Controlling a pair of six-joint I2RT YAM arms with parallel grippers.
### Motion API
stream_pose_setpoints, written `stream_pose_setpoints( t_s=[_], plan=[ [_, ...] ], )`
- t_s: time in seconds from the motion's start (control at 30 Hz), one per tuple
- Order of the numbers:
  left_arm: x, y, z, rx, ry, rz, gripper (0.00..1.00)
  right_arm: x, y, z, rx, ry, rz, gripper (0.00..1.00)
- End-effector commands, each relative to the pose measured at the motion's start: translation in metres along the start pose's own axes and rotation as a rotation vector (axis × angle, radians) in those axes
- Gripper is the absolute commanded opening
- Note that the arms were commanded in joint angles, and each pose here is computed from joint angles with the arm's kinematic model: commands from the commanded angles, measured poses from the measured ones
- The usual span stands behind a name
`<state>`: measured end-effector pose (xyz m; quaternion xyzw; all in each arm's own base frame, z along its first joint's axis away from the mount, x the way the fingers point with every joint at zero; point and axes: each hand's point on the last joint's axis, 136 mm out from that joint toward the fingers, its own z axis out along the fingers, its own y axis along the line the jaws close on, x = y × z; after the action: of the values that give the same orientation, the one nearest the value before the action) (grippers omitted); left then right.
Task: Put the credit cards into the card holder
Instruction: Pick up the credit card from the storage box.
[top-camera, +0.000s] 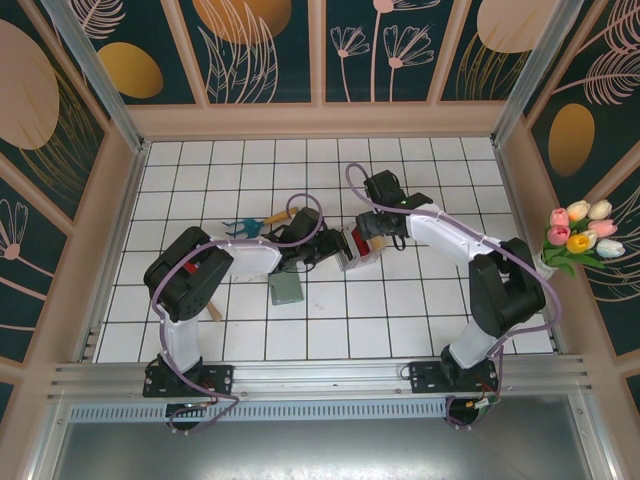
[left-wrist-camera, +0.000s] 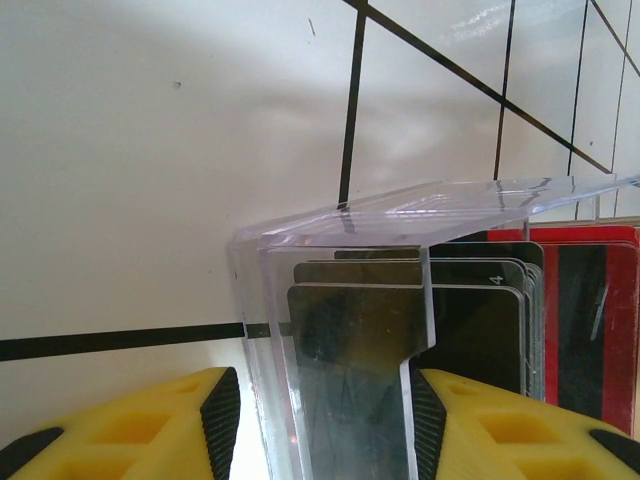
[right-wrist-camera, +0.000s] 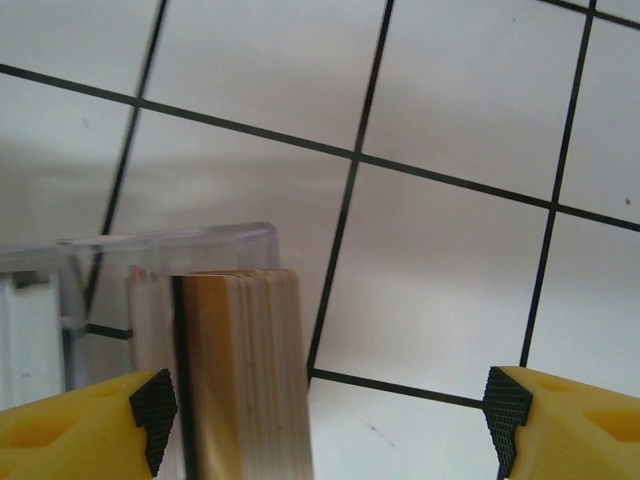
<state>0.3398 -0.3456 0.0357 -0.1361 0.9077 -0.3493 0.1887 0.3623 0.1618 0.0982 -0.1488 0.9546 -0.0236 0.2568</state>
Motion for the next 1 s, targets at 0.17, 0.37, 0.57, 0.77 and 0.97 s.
stream_pose_setpoints(
  t_s=[0.17,0.37,0.57,0.77,0.97],
  plan=[
    [0.005,0.032,0.003,-0.096,-0.001,-0.002,0.5,0.008,-0.008,0.008,0.087,0.056,-0.042,0.83],
    [0.004,0.035,0.003,-0.111,-0.009,-0.002,0.49,-0.001,-0.019,-0.003,0.169,0.023,-0.04,0.81],
    [0.004,0.037,0.003,-0.12,-0.01,0.001,0.49,-0.01,-0.018,-0.015,0.148,-0.008,-0.025,0.71],
    [0.005,0.039,0.004,-0.122,-0.003,0.003,0.49,-0.009,-0.011,-0.014,0.109,-0.002,-0.025,0.6],
    [0.005,0.038,0.004,-0.12,-0.002,0.002,0.48,-0.009,-0.007,-0.012,0.085,0.006,-0.024,0.44]
  ],
)
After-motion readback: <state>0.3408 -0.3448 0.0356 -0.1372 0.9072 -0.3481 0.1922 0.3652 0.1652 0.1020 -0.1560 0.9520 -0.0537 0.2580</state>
